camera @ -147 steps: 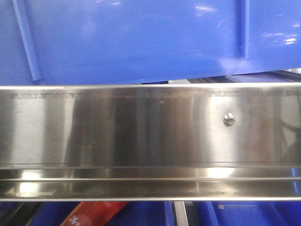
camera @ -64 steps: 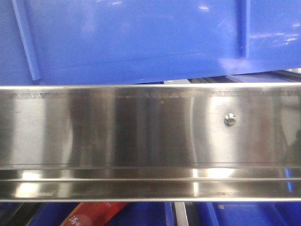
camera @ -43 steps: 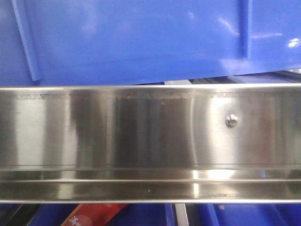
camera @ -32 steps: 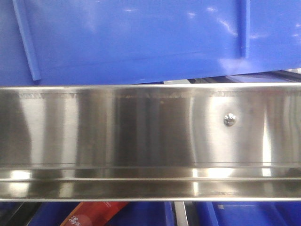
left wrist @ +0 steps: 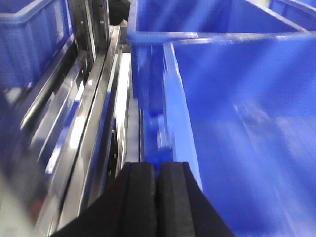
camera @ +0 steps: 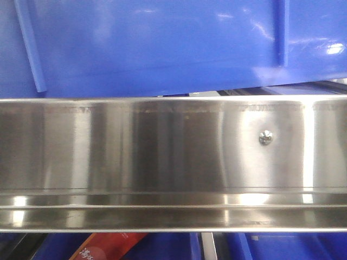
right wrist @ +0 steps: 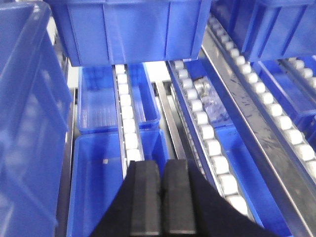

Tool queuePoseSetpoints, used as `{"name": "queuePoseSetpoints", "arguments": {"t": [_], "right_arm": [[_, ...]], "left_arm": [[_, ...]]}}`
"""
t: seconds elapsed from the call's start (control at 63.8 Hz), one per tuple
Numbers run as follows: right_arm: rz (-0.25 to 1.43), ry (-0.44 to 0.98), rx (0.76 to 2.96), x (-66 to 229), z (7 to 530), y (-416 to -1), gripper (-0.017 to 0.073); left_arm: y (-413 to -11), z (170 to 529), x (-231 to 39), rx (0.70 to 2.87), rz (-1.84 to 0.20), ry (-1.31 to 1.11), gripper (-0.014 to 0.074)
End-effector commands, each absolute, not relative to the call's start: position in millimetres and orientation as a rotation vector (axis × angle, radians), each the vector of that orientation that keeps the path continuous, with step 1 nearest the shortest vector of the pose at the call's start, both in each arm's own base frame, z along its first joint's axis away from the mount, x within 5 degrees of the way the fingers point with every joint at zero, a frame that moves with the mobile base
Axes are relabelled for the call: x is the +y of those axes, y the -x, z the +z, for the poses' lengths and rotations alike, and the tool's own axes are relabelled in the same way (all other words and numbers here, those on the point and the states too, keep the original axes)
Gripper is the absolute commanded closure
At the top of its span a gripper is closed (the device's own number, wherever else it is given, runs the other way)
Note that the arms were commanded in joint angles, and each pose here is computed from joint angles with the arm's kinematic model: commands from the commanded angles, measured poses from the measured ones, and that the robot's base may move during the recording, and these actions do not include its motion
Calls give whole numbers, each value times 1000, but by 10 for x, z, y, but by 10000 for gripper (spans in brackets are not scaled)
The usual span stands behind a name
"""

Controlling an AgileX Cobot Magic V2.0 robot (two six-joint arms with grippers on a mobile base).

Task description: Move blue bin to conveyor side

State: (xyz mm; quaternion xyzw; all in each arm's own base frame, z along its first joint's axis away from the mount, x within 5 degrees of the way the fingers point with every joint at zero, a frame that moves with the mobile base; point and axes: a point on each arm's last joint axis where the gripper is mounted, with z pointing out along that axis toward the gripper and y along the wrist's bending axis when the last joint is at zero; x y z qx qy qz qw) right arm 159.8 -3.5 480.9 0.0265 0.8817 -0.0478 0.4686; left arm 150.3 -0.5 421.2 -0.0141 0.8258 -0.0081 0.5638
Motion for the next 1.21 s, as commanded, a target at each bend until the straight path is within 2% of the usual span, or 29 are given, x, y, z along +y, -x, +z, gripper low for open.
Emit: {"name": "queuePoseSetpoints", "arguments": {"t": [0.0,0.235,0.329,0.517,0.721,0.893,1.05,1.191], "right_arm": [[-132,-58,2127,-35,4879,-1742,638],[-68,-43,2098,24,4860,-1939,638],[-108,60,2084,41,4873,-2002,638],[-76,120,2202,173,4933,-2170,638],[-148,90,2241,378,4917,-2463,638],[-87,67,2260,579,4869,-2671,638],[-12,77,2287,665,4824,-2766,638],[-16,100,2300,683,4788,-2807,638]], "left_arm": [[-1608,4263,-23,1892,-45,36,612],[-1859,4146,-34,1962,-60,43,612],[-1964,4155,-55,1978,-100,60,612],[-2214,4296,-71,2052,-117,63,612],[-2491,4388,-77,2076,-117,62,612],[-2543,4403,-78,2080,-117,62,612],[-2528,4377,-79,2112,-117,61,612],[-2526,4374,-79,2117,-117,61,612]]}}
